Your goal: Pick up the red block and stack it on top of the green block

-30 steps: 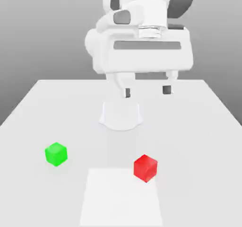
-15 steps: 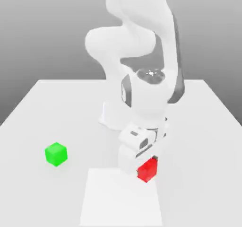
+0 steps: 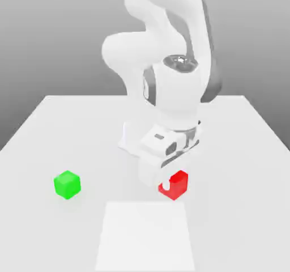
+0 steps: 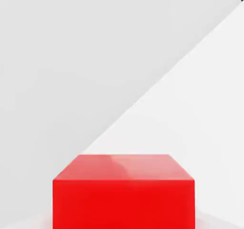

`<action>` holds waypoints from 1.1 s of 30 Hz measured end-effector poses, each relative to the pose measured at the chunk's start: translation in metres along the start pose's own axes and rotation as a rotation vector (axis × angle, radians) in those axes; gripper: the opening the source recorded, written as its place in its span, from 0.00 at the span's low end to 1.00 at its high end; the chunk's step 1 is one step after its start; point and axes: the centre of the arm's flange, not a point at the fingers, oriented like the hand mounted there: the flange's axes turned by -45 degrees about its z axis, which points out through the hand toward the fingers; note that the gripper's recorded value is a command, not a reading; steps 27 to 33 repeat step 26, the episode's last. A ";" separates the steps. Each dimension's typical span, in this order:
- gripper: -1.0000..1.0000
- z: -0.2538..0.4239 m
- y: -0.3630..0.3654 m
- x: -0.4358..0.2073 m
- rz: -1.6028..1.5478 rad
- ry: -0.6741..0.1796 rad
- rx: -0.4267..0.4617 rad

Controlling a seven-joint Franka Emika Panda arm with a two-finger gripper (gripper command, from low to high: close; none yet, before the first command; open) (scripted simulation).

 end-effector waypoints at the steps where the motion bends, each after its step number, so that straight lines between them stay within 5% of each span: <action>1: 0.00 -0.003 0.014 -0.014 0.007 -0.001 -0.002; 13: 0.00 -0.024 0.098 -0.220 0.093 0.008 0.013; 19: 0.00 0.009 0.098 -0.221 0.088 0.060 0.048; 25: 0.00 0.037 0.097 -0.227 0.095 0.025 0.025; 26: 1.00 0.040 0.097 -0.228 0.093 0.013 0.017; 33: 1.00 0.040 0.097 -0.228 0.093 0.013 0.017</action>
